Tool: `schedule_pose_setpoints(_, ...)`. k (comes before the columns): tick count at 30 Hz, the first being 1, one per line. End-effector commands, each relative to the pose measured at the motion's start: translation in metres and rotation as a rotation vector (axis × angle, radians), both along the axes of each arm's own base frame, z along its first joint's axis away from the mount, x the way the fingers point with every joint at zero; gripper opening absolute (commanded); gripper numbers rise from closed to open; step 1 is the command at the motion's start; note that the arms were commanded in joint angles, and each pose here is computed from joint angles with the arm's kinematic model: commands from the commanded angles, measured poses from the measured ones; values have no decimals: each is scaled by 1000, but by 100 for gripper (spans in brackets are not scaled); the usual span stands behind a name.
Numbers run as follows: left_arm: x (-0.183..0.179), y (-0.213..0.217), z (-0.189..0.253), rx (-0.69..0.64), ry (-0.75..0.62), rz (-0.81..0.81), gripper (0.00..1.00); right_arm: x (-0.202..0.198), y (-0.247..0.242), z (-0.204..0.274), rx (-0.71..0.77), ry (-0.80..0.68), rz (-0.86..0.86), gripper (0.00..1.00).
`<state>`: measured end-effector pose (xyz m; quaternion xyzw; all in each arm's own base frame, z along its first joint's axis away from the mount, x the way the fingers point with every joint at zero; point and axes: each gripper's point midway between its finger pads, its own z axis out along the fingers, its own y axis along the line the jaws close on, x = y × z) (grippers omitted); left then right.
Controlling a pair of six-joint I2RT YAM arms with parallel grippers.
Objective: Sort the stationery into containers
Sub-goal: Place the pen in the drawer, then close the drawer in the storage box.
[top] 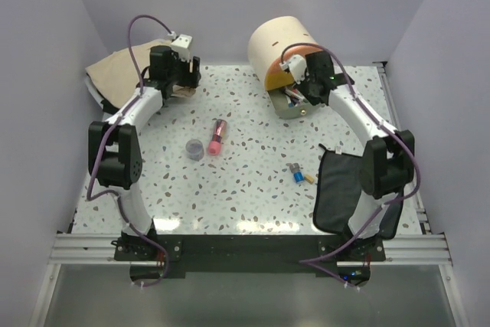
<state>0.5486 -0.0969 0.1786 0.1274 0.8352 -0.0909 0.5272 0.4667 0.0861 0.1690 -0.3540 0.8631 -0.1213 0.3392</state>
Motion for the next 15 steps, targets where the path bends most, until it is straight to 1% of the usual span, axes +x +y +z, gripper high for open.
schedule_pose_setpoints(1, 21, -34, 46, -90, -180, -179, 50, -52, 17, -8, 299, 134, -136, 0)
schedule_pose_setpoints(2, 19, -40, 41, -115, -165, -211, 33, -56, 18, -13, 310, 152, -141, 0)
schedule_pose_setpoints(4, 16, -48, 36, -192, -123, -212, 20, -58, 17, -23, 312, 161, -159, 0)
schedule_pose_setpoints(5, 13, -51, 32, -213, -105, -225, 11, -57, 19, -29, 314, 173, -158, 0)
schedule_pose_setpoints(8, 8, -53, 23, -243, -70, -214, 0, -48, 25, -40, 330, 192, -156, 0)
schedule_pose_setpoints(15, -3, -42, 11, -193, -41, -160, 0, -6, 33, -47, 350, 121, -176, 0)
